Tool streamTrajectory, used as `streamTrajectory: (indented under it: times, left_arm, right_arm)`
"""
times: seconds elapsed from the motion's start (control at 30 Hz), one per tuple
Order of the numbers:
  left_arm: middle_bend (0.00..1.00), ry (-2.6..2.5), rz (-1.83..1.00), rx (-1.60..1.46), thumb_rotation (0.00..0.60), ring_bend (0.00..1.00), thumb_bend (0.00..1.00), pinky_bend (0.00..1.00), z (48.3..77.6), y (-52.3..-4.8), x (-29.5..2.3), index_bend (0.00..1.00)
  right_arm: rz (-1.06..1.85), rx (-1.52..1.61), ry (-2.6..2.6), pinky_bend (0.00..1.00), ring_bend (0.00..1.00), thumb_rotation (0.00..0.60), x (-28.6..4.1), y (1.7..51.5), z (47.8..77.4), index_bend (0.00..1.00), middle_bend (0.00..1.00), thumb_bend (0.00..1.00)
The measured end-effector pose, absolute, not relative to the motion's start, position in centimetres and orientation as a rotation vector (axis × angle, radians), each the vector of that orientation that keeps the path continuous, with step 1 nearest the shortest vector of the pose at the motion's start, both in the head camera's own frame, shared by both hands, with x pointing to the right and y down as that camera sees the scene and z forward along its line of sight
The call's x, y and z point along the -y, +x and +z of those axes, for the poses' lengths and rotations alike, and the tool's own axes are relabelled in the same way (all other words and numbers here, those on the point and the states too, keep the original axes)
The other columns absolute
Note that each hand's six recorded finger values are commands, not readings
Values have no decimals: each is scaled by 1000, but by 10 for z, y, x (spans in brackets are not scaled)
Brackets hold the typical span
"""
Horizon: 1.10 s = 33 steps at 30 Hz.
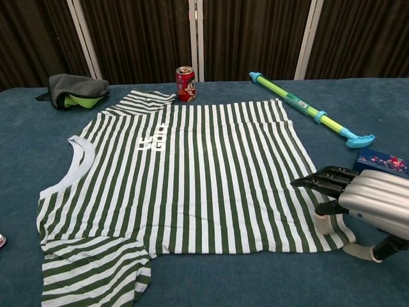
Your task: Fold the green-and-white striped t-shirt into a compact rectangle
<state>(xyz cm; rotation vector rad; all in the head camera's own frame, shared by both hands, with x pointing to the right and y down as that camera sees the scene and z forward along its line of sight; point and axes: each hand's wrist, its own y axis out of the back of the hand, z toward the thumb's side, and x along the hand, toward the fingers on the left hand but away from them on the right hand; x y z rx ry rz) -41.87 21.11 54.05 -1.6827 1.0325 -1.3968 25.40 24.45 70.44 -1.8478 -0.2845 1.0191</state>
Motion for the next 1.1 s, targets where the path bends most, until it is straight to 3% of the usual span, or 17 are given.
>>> streamTrajectory:
  times: [0.27, 0.5, 0.8, 1.1]
  left_arm:
    - [0, -1686, -1399, -1028, 600, 0, 0, 0, 542, -418, -211, 0]
    - [0, -1696, -1399, -1015, 600, 0, 0, 0, 545, -417, -211, 0]
    - [0, -1763, -1324, -957, 600, 0, 0, 0, 551, -403, -211, 3]
    - [0, -1934, -1081, -833, 600, 0, 34, 0, 568, -363, -217, 381]
  right_arm:
    - [1008, 312, -1848, 0, 0, 600, -238, 253, 700, 489, 20, 312]
    - [1008, 315, -1855, 0, 0, 600, -236, 254, 698, 553, 25, 408]
    - [1004, 327, -1874, 0, 0, 600, -235, 253, 698, 668, 36, 429]
    - [1001, 369, -1914, 0, 0, 600, -231, 251, 696, 686, 45, 429]
